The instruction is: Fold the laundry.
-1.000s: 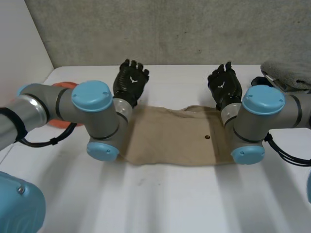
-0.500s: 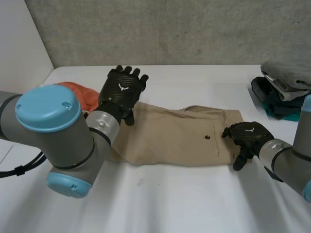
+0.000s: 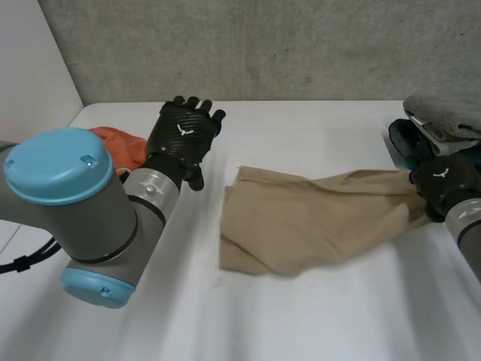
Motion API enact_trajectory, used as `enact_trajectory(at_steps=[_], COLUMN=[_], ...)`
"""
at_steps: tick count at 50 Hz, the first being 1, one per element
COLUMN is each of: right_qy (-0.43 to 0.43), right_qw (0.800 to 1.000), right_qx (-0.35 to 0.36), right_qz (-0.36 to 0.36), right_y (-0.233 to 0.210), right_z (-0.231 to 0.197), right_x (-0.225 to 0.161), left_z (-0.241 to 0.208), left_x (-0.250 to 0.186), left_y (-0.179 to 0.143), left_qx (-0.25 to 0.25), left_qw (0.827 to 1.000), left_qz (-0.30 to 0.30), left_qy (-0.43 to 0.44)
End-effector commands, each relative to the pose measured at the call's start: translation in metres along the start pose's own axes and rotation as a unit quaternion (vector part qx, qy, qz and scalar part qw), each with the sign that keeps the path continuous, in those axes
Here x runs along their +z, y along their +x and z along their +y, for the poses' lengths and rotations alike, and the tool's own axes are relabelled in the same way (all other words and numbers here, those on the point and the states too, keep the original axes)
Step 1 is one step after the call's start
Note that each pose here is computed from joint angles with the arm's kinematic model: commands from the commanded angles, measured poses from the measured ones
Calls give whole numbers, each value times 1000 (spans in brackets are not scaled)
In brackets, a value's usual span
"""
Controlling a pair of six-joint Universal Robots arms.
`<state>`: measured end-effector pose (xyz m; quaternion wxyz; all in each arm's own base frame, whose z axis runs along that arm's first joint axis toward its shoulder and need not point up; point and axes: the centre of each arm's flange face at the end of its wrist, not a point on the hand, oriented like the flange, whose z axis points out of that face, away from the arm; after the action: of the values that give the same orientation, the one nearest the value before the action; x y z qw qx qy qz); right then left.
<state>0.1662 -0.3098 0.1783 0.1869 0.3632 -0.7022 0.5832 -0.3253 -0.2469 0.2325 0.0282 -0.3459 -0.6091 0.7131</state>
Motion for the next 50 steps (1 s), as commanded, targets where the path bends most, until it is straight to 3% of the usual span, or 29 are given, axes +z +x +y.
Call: enact_trajectory(at_steps=[1,4,8,12,15,18,22,23,27,29,35,41,50], right_qy=[198,285,383,383,372,357,330,315,274,242,126,82,29], right_qw=[973,948,888,865,867,883,920,926,914,916,950,951,944], right_qx=[-112,-121,-152,-198,-218,-194,-48,37,209,241,233,229,225], right_qz=[-41,-77,-202,-256,-249,-236,-203,-203,-214,-209,-164,-189,-240], right_y=[-56,-88,-165,-199,-198,-186,-134,-114,-81,-72,-49,-65,-95], right_z=[-89,-116,-122,-106,-105,-112,-133,-138,-142,-135,-105,-93,-74], right_x=[-26,-46,-81,-93,-89,-89,-84,-82,-80,-75,-50,-29,-5], left_z=[2,0,-2,-5,-7,-12,-27,-31,-44,-46,-47,-19,33], left_x=[-3,-5,-8,-9,-7,-3,4,5,14,21,22,16,10], left_y=[-12,-14,-16,-20,-24,-29,-34,-35,-39,-32,21,70,87], left_qx=[0,0,-1,-7,-17,-27,-42,-45,-71,-91,-112,-105,-74], left_qw=[1000,1000,1000,1000,999,999,997,997,994,992,992,988,984], left_qz=[-14,-17,-19,-25,-30,-37,-46,-47,-51,-41,33,108,82], left_qy=[-5,-5,-3,0,5,15,40,47,70,74,54,-29,-142])
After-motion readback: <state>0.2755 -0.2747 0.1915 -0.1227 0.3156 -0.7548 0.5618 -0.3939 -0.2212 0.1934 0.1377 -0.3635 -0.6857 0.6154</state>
